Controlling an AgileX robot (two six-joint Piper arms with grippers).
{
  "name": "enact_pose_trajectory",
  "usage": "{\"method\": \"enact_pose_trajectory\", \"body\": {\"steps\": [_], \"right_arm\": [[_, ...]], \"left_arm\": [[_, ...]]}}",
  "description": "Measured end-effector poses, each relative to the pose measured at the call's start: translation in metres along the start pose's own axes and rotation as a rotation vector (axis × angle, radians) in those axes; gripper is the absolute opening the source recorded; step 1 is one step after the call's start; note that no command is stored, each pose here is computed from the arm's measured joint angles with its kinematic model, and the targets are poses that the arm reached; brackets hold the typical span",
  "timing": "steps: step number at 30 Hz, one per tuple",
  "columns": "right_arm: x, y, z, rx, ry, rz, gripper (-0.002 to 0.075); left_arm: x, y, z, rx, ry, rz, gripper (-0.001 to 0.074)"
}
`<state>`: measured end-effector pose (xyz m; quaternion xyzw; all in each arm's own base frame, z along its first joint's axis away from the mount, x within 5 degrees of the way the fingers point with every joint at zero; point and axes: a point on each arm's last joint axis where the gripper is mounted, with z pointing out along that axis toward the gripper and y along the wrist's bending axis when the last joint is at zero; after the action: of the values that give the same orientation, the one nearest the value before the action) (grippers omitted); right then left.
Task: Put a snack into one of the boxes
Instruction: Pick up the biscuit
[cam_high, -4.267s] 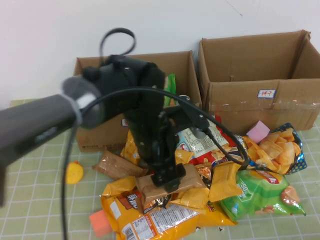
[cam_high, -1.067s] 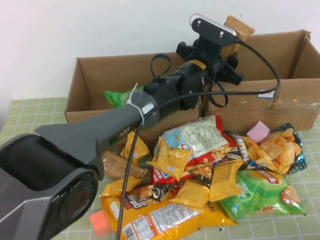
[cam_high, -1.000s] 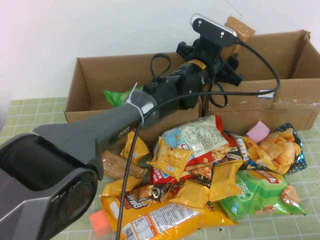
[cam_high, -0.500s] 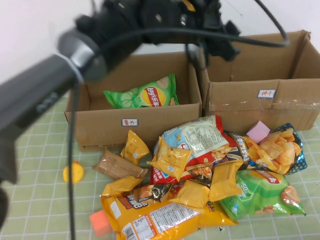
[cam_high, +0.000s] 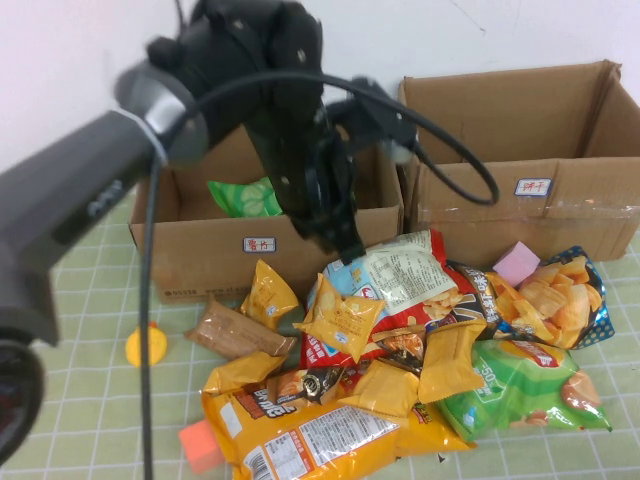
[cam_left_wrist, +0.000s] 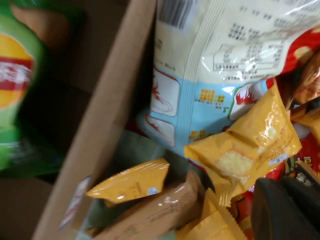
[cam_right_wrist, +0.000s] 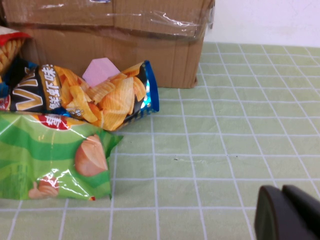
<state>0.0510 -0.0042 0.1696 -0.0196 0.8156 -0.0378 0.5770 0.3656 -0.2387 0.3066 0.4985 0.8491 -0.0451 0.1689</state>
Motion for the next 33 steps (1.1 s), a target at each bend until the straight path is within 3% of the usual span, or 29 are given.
{"method": "enact_pose_trajectory", "body": {"steps": [11, 13, 15, 19, 22, 26, 33], "right_arm": [[0.000, 0.000, 0.000, 0.000, 0.000, 0.000, -0.0002], [0.000, 0.000, 0.000, 0.000, 0.000, 0.000, -0.0002], [0.000, 0.000, 0.000, 0.000, 0.000, 0.000, -0.0002], [0.000, 0.000, 0.000, 0.000, 0.000, 0.000, -0.0002], [0.000, 0.000, 0.000, 0.000, 0.000, 0.000, -0.0002], [0.000, 0.000, 0.000, 0.000, 0.000, 0.000, -0.0002], [0.000, 0.000, 0.000, 0.000, 0.000, 0.000, -0.0002]], "left_arm": [[0.005, 0.004, 0.077, 0.075, 0.148, -0.050, 0.0022], [0.006, 0.004, 0.085, 0.082, 0.163, -0.058, 0.0070], [0.006, 0.004, 0.088, 0.084, 0.169, -0.065, 0.0164], [0.006, 0.005, 0.088, 0.082, 0.168, -0.080, 0.0457], [0.006, 0.005, 0.088, 0.079, 0.170, -0.113, 0.0617], [0.004, 0.001, 0.088, 0.113, 0.153, -0.145, 0.0678], [0.001, -0.001, 0.076, 0.114, 0.124, -0.144, 0.0692]]}}
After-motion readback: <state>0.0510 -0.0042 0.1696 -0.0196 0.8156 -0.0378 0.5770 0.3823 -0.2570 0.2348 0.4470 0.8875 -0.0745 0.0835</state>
